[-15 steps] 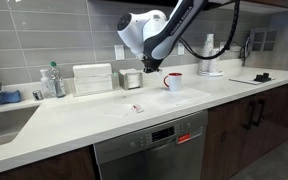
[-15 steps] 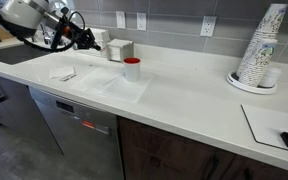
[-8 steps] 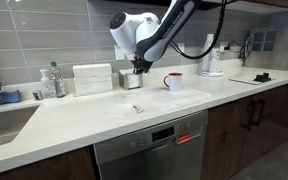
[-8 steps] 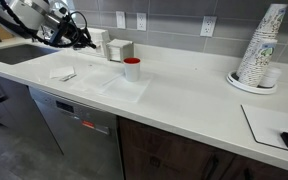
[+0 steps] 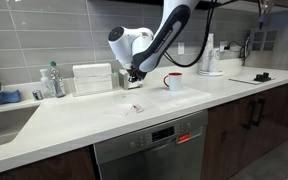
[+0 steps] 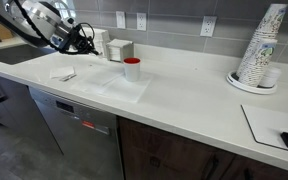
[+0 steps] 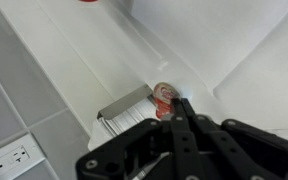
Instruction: Pick up the white coffee pod and move it forward on the kitchen counter
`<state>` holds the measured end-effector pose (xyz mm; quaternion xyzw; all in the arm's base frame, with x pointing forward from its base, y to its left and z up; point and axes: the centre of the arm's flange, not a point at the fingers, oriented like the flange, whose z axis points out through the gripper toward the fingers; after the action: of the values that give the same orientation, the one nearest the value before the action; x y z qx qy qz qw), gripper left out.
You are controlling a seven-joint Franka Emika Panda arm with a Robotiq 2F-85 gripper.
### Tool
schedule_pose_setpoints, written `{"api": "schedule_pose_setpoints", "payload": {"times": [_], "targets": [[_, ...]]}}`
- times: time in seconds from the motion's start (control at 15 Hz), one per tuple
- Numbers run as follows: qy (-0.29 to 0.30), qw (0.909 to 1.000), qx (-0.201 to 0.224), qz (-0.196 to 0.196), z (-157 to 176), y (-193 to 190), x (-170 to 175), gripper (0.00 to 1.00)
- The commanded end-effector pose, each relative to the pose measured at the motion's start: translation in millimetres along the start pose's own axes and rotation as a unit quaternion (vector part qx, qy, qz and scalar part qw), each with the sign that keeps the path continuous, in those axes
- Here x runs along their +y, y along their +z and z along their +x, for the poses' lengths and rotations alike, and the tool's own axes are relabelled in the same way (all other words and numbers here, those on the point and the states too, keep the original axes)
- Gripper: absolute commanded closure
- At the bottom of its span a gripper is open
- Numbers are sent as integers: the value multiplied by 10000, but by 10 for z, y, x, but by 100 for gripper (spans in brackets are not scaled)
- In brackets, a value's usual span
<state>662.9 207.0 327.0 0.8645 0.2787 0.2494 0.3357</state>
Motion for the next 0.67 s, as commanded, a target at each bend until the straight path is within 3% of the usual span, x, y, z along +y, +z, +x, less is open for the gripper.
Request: {"api": "schedule_pose_setpoints", "payload": {"times": [0.0, 0.6], "targets": [[-245, 9996, 24, 111, 181, 336, -127, 100], [-568, 9967, -97, 566, 228, 645, -388, 100]]}}
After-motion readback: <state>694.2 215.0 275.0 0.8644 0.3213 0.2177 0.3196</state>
